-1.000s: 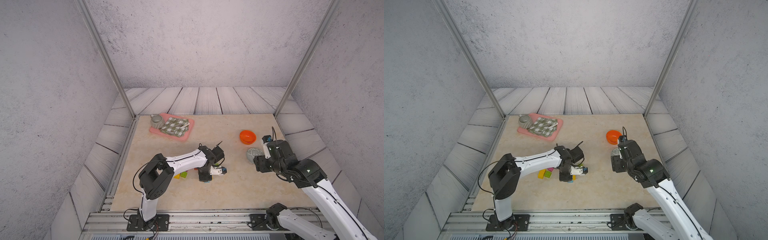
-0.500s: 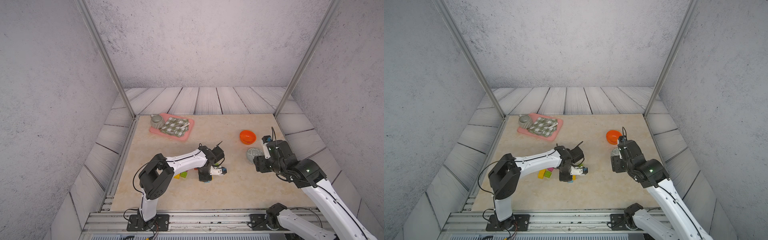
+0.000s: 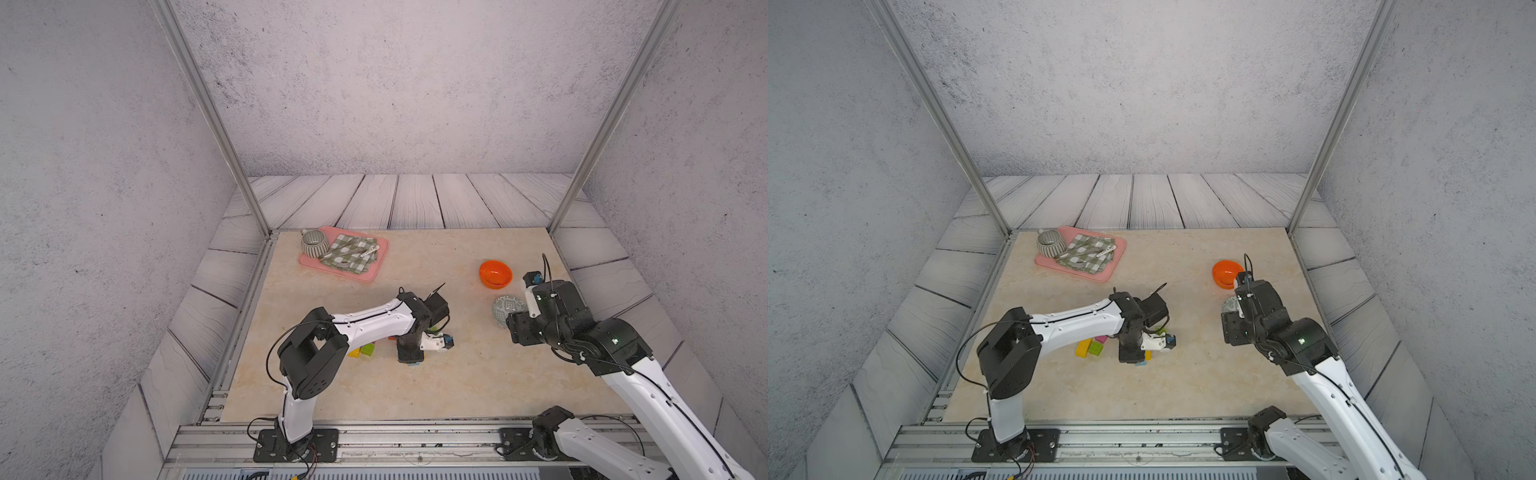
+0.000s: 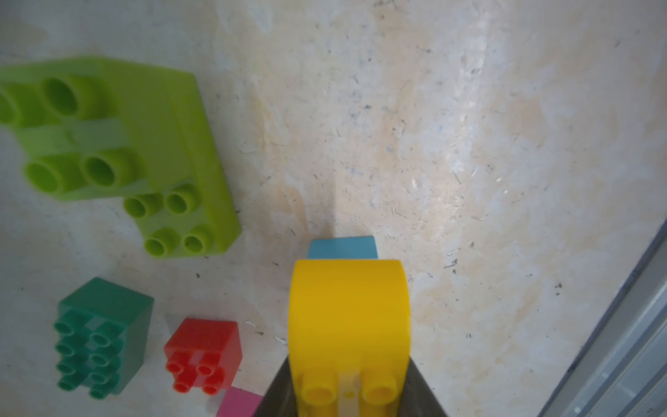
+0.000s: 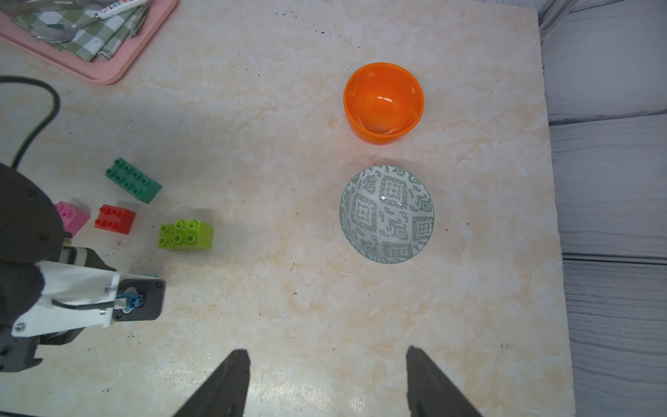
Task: Assemble the letter s with lego
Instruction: Assemble the lego brick with the lego brick.
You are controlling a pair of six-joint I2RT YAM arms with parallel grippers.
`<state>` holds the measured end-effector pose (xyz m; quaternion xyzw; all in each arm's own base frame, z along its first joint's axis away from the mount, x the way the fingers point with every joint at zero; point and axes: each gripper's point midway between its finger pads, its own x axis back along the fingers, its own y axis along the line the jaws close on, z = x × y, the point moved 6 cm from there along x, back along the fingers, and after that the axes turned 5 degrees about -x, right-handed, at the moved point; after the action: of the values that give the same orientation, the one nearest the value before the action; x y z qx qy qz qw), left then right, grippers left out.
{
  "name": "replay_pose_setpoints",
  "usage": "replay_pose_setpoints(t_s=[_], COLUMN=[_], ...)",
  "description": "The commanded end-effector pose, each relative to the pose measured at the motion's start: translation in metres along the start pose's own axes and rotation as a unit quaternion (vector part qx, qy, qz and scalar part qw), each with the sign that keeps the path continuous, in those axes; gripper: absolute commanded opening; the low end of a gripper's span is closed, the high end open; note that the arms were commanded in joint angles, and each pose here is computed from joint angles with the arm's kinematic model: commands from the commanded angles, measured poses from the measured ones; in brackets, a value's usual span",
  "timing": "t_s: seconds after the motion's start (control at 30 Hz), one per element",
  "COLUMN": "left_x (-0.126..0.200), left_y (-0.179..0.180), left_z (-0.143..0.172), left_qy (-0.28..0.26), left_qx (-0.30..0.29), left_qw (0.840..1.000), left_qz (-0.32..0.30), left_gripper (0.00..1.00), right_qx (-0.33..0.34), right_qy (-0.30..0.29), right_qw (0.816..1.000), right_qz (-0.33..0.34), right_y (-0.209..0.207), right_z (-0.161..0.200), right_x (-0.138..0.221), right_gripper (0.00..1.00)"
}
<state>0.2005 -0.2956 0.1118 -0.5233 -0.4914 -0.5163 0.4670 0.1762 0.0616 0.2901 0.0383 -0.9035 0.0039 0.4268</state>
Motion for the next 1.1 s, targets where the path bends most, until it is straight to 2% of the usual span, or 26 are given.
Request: replay_pose_setpoints(t_s=[0.0,0.6,1.07], left_x=[-0.016,-0.029,-0.022], left_y=[-0.003,-0.016,-0.013], left_z=[0.004,0.004,0.007], left_qy=[0.022,0.027,0.047], left_qx=[0.0,0.013,-0.014], left_qw=[1.0,0.999,0.998], left_qz=[0.013,0.011,0.03], left_gripper=[0.06,0.05,0.05], right_qx=[-0.003,-0.002,-0.004], right_qy=[0.004,0.007,0.005], right_qw=[1.0,1.0,1.0], right_qz=[-0.004,-0.007,-0.007], right_y=[0.001,0.003,0.002], right_z=[0.001,0.002,0.002], right_x=[-0.003,-0.006,-0.004], right_gripper=[0.72,0.72,0.72])
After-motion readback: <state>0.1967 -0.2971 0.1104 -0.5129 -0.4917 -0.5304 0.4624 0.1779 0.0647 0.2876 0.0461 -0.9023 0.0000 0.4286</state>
